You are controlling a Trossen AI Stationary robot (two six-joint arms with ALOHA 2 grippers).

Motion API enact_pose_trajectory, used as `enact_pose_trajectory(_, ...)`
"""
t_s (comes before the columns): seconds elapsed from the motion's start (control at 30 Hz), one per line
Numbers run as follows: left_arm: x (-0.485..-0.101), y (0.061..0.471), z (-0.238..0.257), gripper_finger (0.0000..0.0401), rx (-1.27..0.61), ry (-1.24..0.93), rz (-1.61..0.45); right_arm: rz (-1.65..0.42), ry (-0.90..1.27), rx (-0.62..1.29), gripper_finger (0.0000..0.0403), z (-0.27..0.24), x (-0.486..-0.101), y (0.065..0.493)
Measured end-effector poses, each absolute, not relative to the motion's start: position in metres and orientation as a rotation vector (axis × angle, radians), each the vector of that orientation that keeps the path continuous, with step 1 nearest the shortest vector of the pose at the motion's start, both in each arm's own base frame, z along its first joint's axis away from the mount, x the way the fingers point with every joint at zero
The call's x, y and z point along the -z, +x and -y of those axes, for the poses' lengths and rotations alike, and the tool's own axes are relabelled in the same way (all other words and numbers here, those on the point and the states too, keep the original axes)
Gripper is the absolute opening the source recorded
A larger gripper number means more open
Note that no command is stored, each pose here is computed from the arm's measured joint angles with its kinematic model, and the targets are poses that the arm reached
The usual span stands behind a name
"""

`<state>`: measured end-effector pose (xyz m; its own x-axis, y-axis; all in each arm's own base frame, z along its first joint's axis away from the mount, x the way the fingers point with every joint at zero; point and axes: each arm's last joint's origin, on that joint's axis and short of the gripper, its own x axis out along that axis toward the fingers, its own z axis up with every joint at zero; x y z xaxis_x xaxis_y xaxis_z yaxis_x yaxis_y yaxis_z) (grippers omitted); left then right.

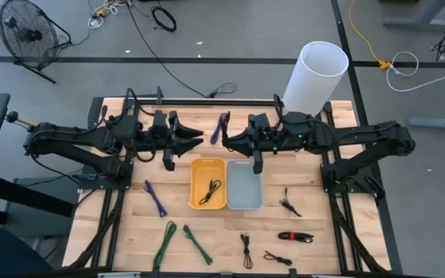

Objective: Pick & Place USB Port
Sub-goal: Put the black charger cable into the yellow bin

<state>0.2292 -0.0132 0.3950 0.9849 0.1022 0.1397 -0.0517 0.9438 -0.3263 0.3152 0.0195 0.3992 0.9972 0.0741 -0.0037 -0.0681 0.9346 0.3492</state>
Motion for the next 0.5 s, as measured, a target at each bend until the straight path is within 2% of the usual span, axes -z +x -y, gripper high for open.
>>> enact_pose_trajectory(0.5, -0.388, 0.26, 0.005, 0.0126, -0.096, -0.378, 0.256, -0.028, 0.34, -0.1, 0.0, -0.02, -0.398, 0.316)
